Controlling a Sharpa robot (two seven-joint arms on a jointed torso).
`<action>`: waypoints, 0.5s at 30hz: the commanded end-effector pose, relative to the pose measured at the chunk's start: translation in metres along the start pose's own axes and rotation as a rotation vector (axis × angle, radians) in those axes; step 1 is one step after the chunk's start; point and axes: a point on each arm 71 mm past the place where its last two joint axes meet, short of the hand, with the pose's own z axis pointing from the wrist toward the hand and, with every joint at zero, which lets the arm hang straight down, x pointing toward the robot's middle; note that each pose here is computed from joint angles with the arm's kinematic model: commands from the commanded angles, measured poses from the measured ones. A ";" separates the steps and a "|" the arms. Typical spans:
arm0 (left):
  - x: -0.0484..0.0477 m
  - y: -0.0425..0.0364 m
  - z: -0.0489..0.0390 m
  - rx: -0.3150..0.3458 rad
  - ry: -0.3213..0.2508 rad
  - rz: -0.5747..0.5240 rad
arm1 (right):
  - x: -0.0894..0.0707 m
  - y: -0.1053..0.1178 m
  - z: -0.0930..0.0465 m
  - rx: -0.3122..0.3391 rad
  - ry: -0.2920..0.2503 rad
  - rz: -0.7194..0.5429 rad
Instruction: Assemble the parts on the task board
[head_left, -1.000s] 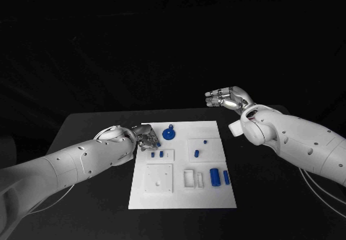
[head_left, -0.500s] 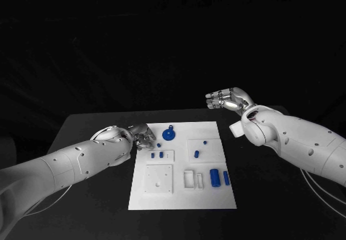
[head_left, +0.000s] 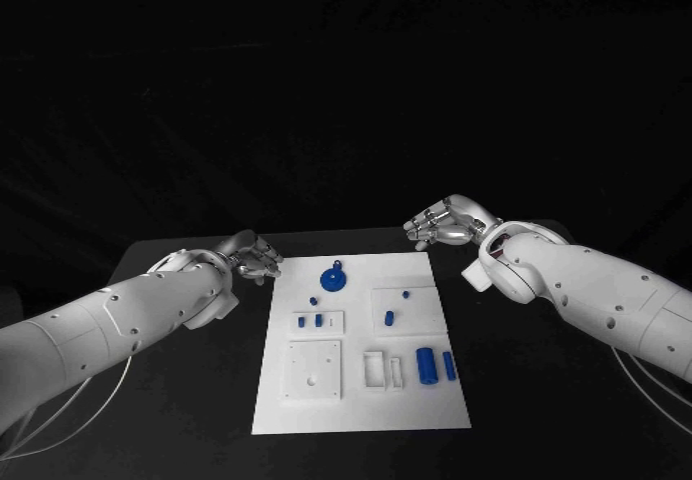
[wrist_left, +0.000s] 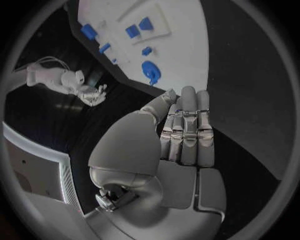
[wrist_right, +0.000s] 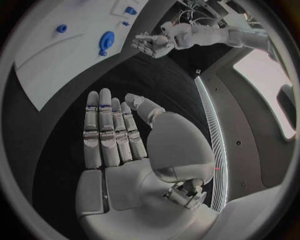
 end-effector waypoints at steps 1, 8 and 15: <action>-0.0166 -0.0043 -0.0029 0.030 -0.056 -0.297 | 0.009 -0.002 -0.002 0.009 0.115 -0.219; -0.0356 -0.0152 -0.0185 0.085 -0.034 -0.472 | 0.021 -0.010 -0.006 0.044 0.110 -0.446; -0.0304 -0.0280 -0.0356 0.070 -0.013 -0.706 | 0.043 -0.012 -0.011 0.136 0.158 -0.625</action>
